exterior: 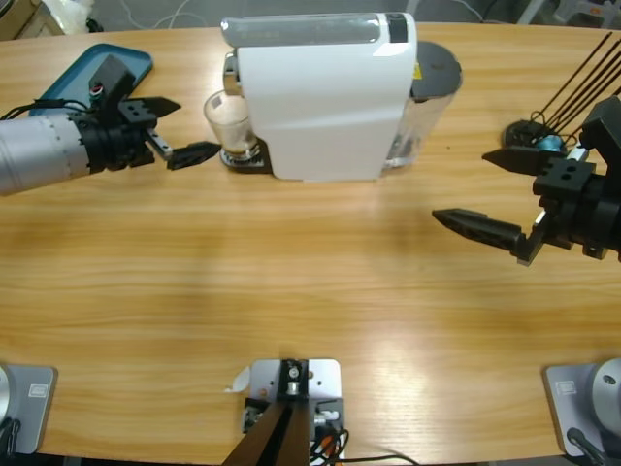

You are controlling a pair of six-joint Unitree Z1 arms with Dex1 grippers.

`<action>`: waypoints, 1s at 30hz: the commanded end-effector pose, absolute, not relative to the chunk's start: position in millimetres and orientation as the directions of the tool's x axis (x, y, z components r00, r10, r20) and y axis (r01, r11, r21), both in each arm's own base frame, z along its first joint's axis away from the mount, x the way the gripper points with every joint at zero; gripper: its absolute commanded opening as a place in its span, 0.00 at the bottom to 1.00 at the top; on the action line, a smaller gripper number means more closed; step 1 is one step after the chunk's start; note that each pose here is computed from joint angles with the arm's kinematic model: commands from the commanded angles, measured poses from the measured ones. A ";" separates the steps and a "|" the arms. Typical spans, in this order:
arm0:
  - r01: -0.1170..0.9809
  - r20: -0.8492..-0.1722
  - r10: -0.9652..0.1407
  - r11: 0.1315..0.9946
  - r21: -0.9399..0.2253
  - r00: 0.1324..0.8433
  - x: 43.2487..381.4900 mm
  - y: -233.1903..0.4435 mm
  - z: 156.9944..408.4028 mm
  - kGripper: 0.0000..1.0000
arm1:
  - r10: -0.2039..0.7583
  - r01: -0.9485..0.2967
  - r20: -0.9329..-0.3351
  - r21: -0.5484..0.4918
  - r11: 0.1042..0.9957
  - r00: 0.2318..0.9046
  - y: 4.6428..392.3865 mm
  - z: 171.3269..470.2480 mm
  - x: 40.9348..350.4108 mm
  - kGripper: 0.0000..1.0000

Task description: Pour coffee

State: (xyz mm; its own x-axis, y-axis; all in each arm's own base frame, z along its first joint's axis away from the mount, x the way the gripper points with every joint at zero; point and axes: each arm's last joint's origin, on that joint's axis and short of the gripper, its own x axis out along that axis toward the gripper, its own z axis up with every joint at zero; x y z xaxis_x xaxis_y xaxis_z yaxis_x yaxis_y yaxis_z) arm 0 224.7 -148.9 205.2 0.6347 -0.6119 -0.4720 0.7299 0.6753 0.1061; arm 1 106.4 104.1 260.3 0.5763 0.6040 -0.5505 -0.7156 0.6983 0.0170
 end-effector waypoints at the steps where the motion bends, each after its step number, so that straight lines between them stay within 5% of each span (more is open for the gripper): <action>1: 0.758 -0.478 -0.647 0.650 0.062 0.594 244.8 -163.3 193.5 1.00 | 0.584 -0.715 -0.584 0.009 0.699 0.563 105.4 248.9 106.0 1.00; 30: 0.786 -0.471 -0.699 0.618 -0.021 0.537 275.1 -172.8 178.8 0.96 | 0.580 -0.713 -0.588 0.008 0.701 0.563 106.8 247.8 107.8 1.00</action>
